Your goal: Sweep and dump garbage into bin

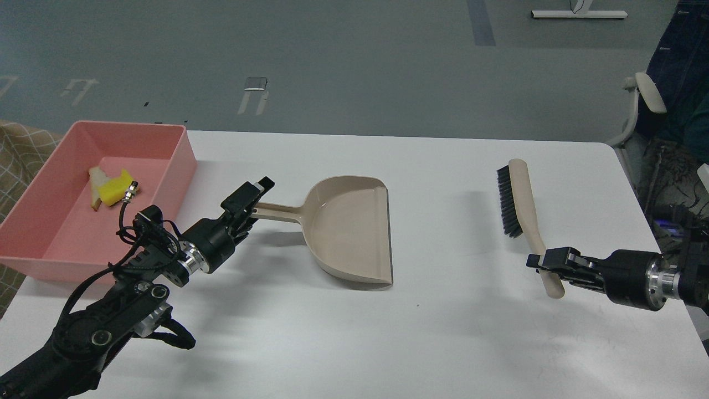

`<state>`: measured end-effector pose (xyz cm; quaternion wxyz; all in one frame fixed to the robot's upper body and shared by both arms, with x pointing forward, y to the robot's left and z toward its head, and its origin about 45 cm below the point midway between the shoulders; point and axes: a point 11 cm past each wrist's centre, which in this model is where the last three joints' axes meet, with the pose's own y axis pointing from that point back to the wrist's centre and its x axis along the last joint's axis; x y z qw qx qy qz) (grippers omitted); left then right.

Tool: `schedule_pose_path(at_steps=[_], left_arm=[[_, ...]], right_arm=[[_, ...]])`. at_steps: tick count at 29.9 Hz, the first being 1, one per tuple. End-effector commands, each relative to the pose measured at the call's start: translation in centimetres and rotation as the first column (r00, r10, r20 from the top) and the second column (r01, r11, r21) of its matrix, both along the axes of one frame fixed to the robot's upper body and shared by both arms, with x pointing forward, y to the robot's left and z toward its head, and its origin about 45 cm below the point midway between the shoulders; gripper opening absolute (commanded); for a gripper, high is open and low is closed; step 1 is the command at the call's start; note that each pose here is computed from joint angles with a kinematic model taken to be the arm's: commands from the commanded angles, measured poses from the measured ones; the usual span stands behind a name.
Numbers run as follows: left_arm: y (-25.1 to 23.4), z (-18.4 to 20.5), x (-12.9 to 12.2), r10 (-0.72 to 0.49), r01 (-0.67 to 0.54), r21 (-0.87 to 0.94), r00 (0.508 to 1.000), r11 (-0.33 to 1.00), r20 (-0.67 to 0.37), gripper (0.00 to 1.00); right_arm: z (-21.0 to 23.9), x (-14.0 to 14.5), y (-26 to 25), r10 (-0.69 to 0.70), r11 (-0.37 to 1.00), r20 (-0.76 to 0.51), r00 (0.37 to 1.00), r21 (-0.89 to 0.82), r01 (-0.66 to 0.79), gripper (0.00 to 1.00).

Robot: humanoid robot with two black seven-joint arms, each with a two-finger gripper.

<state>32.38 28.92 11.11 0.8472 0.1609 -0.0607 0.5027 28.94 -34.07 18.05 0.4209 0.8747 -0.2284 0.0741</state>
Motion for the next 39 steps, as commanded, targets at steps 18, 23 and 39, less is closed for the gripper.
schedule_pose_path(at_steps=[18, 23, 39], left_arm=[[-0.5, -1.3, -5.0, -0.037, 0.034, -0.051, 0.998, 0.998, -0.051, 0.98], [-0.3, -1.0, -4.8, -0.031, 0.029, -0.052, 0.999, 0.998, -0.040, 0.98], [0.4, -0.5, -5.5, -0.041, 0.040, -0.056, 0.999, 0.998, -0.015, 0.98]], right_arm=[[-1.2, -1.6, -0.3, -0.002, 1.000, -0.044, 0.999, -0.010, 0.001, 0.00], [-1.6, -1.9, -0.7, -0.007, 1.000, -0.053, 0.999, -0.021, 0.006, 0.00], [-2.1, -1.9, -0.3, 0.011, 0.999, -0.050, 0.999, -0.036, -0.013, 0.01]])
